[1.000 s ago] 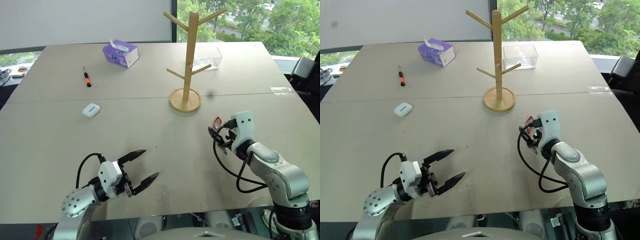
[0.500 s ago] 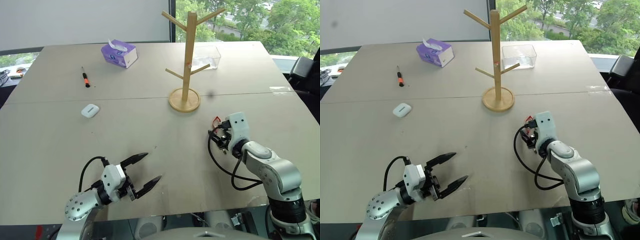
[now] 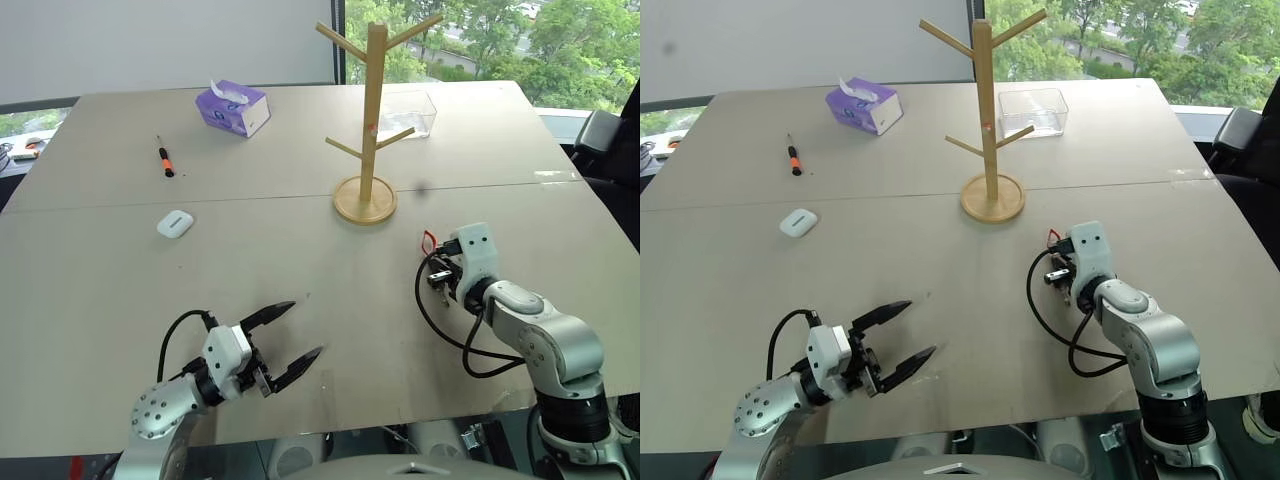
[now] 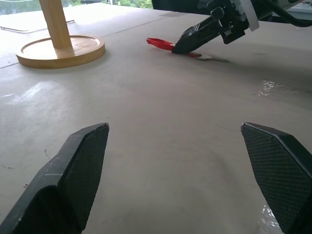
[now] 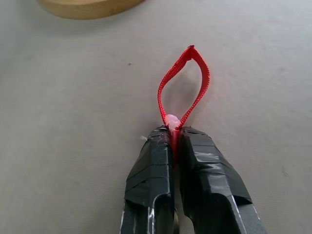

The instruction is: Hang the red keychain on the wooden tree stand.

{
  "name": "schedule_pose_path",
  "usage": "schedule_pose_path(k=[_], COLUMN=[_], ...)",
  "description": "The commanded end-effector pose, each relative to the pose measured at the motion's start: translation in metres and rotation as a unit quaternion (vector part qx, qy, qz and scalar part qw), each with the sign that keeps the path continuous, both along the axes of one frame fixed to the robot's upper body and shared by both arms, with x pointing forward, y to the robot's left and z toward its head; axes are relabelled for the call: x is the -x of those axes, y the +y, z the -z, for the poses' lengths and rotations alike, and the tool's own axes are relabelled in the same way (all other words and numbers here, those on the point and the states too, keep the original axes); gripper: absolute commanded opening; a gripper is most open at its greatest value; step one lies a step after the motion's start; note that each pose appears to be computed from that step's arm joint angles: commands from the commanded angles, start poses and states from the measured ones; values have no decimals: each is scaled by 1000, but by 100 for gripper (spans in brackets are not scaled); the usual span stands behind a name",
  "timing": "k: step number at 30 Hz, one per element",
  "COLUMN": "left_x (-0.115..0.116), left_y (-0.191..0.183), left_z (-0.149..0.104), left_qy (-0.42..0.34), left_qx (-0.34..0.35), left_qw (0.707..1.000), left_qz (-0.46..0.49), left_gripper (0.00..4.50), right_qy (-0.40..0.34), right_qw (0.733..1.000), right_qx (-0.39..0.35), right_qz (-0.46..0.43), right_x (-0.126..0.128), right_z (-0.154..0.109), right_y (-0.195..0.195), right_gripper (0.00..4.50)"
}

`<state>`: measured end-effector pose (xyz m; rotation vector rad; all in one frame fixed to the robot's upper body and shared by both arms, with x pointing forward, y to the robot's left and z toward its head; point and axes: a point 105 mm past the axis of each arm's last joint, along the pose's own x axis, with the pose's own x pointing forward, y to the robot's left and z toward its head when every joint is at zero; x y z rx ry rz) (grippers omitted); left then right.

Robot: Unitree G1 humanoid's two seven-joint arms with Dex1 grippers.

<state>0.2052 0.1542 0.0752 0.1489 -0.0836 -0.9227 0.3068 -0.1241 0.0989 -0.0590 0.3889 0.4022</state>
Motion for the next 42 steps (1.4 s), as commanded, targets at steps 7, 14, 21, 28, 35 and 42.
schedule_pose_path(k=[7, 14, 21, 28, 35, 42], left_x=[-46, -60, -71, -79, -80, -79], left_y=[-30, -55, -52, -44, -44, -45], left_z=[-102, -145, -172, -175, -171, -175], left_qy=[-56, -47, -53, -41, -35, -39], left_qx=[72, 92, 102, 108, 108, 112], left_qw=[996, 995, 993, 992, 991, 991], left_qz=[-13, -6, -34, -58, -64, -66], left_gripper=[450, 450, 450, 450, 450, 450], right_qy=[-303, -385, -433, -432, -424, -404], right_qw=[941, 898, 874, 871, 878, 889], right_qx=[42, 105, 110, 105, 96, 97], right_qz=[-146, -184, -191, -210, -202, -191], right_x=[-3, -8, -10, -11, -19, -31], right_z=[-129, -160, -177, -171, -168, -157], right_y=[15, 34, 51, 65, 72, 69], right_gripper=[7, 7, 7, 7, 7, 7])
